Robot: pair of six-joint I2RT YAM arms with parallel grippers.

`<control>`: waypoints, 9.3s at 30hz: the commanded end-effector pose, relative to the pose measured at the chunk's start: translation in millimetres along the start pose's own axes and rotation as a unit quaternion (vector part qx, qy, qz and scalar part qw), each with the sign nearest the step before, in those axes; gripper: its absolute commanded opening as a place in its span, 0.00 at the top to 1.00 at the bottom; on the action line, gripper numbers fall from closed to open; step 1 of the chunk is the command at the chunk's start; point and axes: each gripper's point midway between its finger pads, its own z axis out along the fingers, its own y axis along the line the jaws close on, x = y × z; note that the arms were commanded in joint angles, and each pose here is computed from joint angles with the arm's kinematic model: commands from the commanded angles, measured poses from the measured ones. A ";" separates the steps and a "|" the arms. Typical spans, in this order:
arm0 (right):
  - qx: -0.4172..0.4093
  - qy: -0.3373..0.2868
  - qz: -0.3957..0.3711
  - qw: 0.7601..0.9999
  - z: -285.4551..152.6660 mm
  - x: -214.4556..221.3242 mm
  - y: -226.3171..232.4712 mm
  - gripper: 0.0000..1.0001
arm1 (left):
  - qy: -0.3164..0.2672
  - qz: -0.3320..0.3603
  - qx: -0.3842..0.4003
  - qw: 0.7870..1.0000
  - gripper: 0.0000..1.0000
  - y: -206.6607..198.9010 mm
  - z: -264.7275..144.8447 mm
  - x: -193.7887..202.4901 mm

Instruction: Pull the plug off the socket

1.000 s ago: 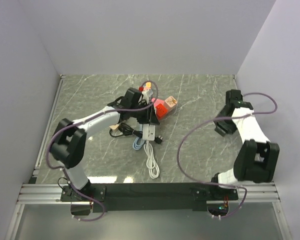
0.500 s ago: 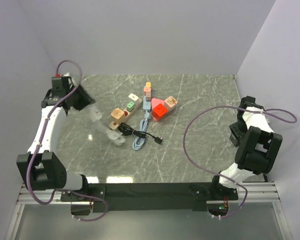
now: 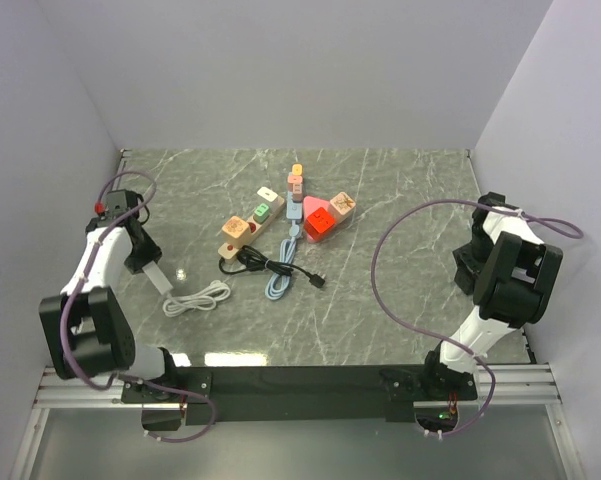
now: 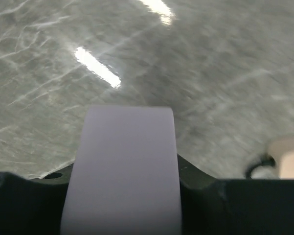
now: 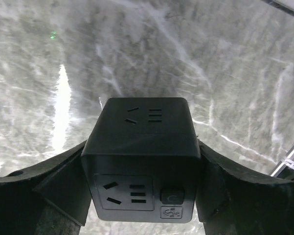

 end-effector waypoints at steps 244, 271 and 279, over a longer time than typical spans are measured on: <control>-0.529 0.219 -0.336 0.748 -208.5 165.3 151.5 1.00 | 0.103 0.231 0.347 0.903 1.00 -301.1 -30.4 179.9; -0.162 0.022 -0.147 0.975 -47.4 39.7 98.5 0.82 | -0.084 -0.046 0.319 0.943 1.00 -140.4 -91.2 -63.1; -0.164 0.003 -0.114 0.980 -60.1 25.4 88.0 0.48 | -0.064 -0.126 0.191 0.971 1.00 -63.1 -4.2 -70.3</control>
